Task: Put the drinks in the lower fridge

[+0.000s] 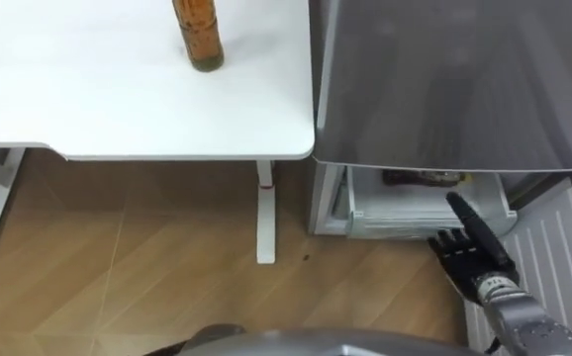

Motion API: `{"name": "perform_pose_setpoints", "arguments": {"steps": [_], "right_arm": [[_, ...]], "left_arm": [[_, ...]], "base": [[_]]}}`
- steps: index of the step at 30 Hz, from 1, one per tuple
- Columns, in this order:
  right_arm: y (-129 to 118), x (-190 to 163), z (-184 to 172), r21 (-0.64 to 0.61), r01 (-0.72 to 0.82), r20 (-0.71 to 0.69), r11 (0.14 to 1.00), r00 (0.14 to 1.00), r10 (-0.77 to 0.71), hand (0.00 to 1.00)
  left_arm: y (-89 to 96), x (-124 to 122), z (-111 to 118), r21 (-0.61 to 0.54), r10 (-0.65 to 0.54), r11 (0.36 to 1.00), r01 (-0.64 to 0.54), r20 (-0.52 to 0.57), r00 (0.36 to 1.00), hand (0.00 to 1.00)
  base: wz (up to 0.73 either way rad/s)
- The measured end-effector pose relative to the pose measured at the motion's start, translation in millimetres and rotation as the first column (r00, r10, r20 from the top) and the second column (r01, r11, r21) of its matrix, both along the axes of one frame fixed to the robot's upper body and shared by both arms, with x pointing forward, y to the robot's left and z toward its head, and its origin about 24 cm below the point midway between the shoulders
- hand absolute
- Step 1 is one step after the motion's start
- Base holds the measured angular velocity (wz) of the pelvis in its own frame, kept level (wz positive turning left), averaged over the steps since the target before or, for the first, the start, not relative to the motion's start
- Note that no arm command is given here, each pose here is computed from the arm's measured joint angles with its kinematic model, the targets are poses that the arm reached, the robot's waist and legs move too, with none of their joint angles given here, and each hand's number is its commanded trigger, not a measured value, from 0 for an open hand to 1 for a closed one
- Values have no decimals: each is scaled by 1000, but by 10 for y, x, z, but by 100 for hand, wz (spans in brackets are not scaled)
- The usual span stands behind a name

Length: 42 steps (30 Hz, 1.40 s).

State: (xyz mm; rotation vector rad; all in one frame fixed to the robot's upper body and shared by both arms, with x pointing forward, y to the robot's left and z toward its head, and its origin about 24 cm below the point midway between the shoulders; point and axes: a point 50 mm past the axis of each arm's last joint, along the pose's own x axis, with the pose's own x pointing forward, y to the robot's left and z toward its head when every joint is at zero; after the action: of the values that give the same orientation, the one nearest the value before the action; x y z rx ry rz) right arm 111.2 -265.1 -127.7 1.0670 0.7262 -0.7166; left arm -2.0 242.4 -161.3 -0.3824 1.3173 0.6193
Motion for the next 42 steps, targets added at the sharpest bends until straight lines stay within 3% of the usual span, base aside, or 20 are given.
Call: {"name": "perform_pose_setpoints", "arguments": {"steps": [14,23,28,35,42], "right_arm": [[86,-728,-290,-39,-216,-308,976,931,193,0],[101,-1072,-359,-22,-558,-537,829,706,461,0],[101,-1127,-375,-1,-627,-595,779,627,503,0],[94,-1114,-379,6,-669,-616,743,583,530,0],[86,-1134,-377,6,-660,-626,751,583,518,0]], "left_arm": [[-28,-26,-15,24,8,1000,-9,16,1000,0],[-33,-33,-32,22,-26,999,26,-6,1000,0],[-36,-34,-34,18,-56,998,56,-14,998,0],[-29,24,-38,28,-59,998,59,-14,998,0],[1,81,-34,83,36,996,-33,-27,999,0]], "base": [[-2],[0],[-3],[0],[0]]}}
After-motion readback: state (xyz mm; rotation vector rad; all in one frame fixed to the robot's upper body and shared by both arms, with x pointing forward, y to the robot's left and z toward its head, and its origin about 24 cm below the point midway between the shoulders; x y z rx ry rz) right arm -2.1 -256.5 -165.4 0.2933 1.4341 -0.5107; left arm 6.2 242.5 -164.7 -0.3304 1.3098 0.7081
